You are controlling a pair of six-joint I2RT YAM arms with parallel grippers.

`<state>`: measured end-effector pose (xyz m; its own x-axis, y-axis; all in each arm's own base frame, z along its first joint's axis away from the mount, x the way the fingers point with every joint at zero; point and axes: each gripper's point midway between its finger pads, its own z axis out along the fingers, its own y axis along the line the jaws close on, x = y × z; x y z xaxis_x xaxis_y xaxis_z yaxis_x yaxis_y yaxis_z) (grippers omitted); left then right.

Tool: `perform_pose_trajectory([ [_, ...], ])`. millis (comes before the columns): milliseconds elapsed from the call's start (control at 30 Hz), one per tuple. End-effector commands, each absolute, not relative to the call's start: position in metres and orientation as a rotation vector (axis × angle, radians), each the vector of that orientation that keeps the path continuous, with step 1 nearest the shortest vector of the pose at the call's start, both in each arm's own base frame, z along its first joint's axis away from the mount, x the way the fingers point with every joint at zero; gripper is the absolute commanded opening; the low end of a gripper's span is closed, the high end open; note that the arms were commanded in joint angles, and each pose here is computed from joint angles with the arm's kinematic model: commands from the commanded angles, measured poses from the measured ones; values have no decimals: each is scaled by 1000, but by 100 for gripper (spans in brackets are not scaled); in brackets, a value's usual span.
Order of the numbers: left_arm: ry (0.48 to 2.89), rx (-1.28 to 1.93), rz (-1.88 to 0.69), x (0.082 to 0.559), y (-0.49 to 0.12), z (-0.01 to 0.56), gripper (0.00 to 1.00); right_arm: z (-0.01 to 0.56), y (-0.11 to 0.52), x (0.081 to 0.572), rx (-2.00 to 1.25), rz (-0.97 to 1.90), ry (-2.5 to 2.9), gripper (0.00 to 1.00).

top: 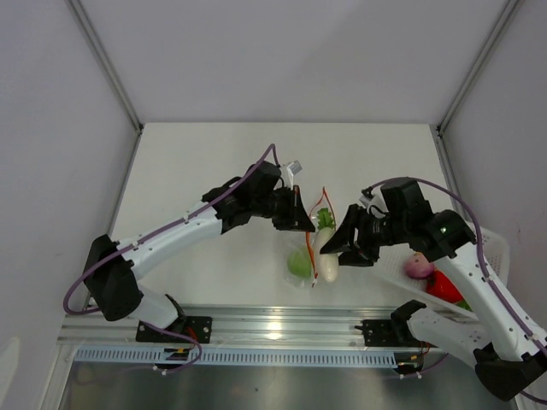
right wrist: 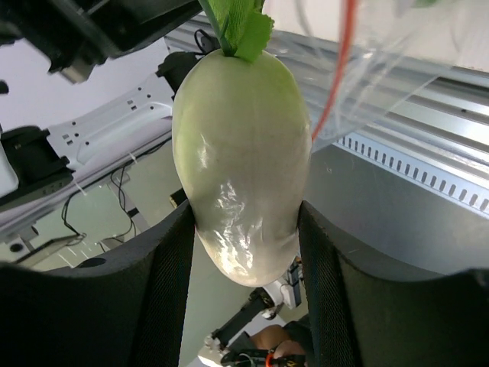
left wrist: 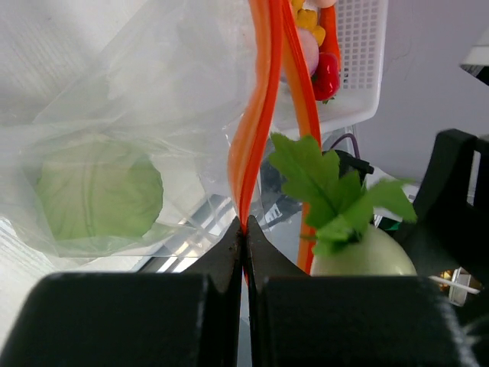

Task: Place the food in the zip-top bag and seal the zipper
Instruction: Place the fake vegetable in the zipper food storage bag.

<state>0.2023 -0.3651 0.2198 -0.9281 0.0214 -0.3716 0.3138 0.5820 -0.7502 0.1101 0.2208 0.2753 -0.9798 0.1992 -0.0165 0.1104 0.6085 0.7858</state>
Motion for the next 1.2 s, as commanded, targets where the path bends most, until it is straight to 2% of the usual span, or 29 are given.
perform_pose_trajectory([
  [0, 2411, 319, -1270, 205, -359, 236, 0, 273, 210, 99, 240, 1365, 2790, 0],
  [400, 2328, 440, -1354, 196, -365, 256, 1, 261, 215, 115, 234, 1362, 2875, 0],
  [633, 2304, 477, -1374, 188, -366, 260, 1, 256, 213, 141, 306, 1236, 2899, 0],
  [733, 2294, 490, -1381, 185, -365, 264, 1, 259, 214, 156, 314, 1187, 2882, 6],
  [833, 2290, 499, -1381, 183, -365, 265, 0, 262, 216, 167, 338, 1175, 2863, 8],
  [867, 2287, 500, -1384, 183, -365, 267, 1, 266, 217, 170, 343, 1181, 2853, 11],
  [900, 2286, 501, -1383, 182, -365, 267, 1, 267, 218, 172, 345, 1182, 2849, 24],
  [967, 2291, 500, -1384, 182, -365, 266, 1, 268, 221, 176, 338, 1189, 2848, 38],
  [1000, 2286, 500, -1391, 181, -365, 267, 1, 270, 221, 179, 320, 1182, 2842, 52],
  [1100, 2291, 500, -1402, 180, -366, 266, 1, 275, 219, 187, 299, 1165, 2802, 66],
  [1167, 2294, 502, -1410, 178, -368, 265, 1, 282, 223, 192, 271, 1206, 2753, 68],
])
